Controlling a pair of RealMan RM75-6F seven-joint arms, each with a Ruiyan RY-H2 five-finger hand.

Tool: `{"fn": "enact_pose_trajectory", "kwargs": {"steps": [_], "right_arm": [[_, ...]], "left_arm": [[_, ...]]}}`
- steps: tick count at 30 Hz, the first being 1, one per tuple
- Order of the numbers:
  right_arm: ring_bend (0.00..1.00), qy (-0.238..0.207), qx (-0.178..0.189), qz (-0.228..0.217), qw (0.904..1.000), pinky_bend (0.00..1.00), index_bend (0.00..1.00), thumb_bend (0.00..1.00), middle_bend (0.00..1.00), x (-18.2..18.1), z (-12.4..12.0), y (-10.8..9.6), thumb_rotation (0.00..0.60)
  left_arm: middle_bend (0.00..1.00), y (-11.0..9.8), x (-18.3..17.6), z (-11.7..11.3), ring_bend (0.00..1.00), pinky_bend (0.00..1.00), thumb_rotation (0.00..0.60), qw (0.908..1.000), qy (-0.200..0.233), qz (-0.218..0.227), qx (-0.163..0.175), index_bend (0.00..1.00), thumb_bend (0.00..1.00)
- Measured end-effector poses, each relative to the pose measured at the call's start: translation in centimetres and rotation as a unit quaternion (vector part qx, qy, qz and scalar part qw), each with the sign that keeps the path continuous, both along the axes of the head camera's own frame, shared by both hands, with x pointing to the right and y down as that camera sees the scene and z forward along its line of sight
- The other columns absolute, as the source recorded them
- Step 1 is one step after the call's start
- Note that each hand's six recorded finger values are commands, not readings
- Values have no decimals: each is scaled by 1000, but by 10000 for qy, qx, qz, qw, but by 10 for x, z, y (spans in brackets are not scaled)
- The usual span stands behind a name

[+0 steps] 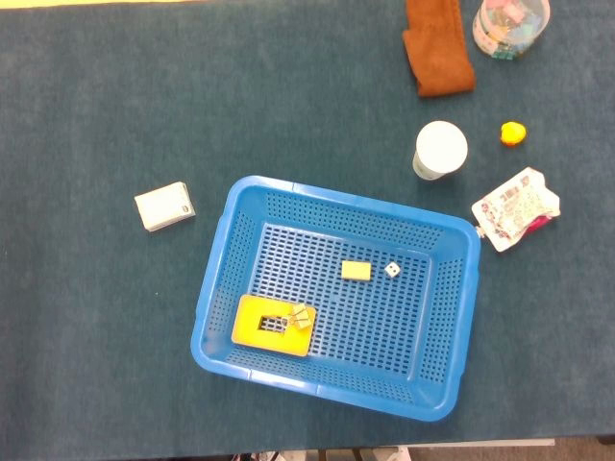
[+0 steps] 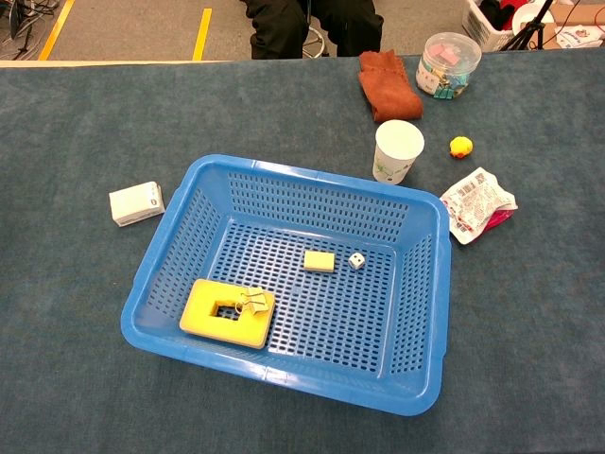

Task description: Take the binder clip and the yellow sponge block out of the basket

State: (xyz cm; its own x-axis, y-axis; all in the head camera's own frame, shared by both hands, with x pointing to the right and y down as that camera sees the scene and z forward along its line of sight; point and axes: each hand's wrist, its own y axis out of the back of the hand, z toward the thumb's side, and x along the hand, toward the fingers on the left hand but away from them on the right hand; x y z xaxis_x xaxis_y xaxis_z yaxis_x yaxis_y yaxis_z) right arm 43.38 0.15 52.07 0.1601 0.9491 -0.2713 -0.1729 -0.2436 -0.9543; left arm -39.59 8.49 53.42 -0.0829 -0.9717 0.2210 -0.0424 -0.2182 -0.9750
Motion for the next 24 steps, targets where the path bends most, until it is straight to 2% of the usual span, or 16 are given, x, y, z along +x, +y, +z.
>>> {"fn": "enact_pose_trajectory", "kwargs": {"steps": [15, 24], "right_arm": [[273, -117, -81, -229, 9996, 438, 450, 254, 364, -10, -1, 2, 600], [273, -386, -334, -789, 9956, 437, 450, 254, 377, -39, 3, 3, 600]], "left_arm": [[221, 0, -1, 0, 130, 115, 600, 10000, -20, 0, -3, 282, 174], [221, -6, -1, 1, 130, 115, 600, 10000, -2, 14, -1, 282, 174]]}}
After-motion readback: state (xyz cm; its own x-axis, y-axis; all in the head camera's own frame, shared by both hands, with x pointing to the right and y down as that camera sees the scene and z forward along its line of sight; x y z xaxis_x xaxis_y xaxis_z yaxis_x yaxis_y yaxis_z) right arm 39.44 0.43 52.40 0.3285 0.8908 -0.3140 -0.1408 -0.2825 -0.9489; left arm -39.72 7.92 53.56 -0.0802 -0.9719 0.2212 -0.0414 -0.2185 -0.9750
